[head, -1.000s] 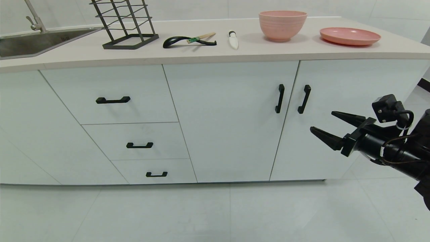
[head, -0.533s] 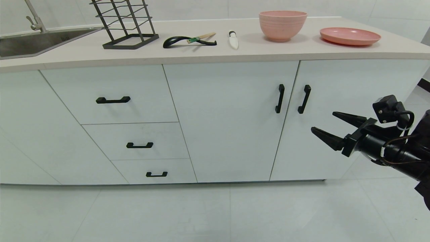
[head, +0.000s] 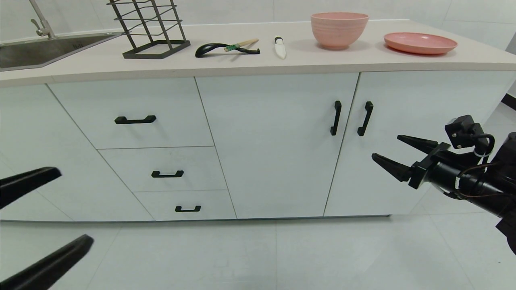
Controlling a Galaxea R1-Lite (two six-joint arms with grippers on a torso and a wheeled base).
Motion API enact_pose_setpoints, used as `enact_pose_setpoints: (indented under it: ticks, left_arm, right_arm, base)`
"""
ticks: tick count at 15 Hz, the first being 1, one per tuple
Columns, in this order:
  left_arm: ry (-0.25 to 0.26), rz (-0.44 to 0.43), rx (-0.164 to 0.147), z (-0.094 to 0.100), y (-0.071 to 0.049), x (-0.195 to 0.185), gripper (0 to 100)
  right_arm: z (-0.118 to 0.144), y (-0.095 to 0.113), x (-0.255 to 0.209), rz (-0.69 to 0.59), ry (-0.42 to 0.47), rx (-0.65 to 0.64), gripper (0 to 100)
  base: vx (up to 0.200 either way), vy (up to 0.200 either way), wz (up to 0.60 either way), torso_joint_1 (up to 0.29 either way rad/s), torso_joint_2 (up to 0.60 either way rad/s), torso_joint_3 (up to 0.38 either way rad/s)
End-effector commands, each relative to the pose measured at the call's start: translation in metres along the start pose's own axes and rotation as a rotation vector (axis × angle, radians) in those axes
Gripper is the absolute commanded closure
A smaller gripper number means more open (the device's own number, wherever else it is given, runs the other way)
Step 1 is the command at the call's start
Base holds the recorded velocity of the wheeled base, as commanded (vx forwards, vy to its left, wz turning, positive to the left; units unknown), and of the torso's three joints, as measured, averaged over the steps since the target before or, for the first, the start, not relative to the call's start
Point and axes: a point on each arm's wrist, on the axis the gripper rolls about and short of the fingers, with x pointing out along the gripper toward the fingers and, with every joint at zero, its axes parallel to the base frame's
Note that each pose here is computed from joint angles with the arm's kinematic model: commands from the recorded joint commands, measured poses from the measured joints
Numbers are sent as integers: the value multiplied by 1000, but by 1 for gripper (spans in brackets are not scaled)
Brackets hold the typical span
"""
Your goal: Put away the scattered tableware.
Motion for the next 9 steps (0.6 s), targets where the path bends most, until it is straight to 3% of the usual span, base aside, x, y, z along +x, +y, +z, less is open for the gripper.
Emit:
enact_pose_setpoints:
  ticks: [1, 2, 5, 9]
  left_arm:
    - [58, -118, -35, -6, 7, 30, 0]
    - [65, -222, -24, -5, 6, 55, 0]
    - [48, -336, 20, -18, 7, 107, 0]
    - [48, -398, 12, -36, 8, 160, 0]
  right_arm:
    - [2, 1, 0, 4, -7, -3, 0]
    - [2, 1, 0, 4, -8, -3, 0]
    - [6, 1, -2, 1, -20, -9, 0]
    - [14, 2, -5, -1, -44, -22, 0]
  base:
    - [0, 0, 0, 0, 0, 0]
    - [0, 0, 0, 0, 0, 0]
    - [0, 0, 0, 0, 0, 0]
    - [0, 0, 0, 0, 0, 0]
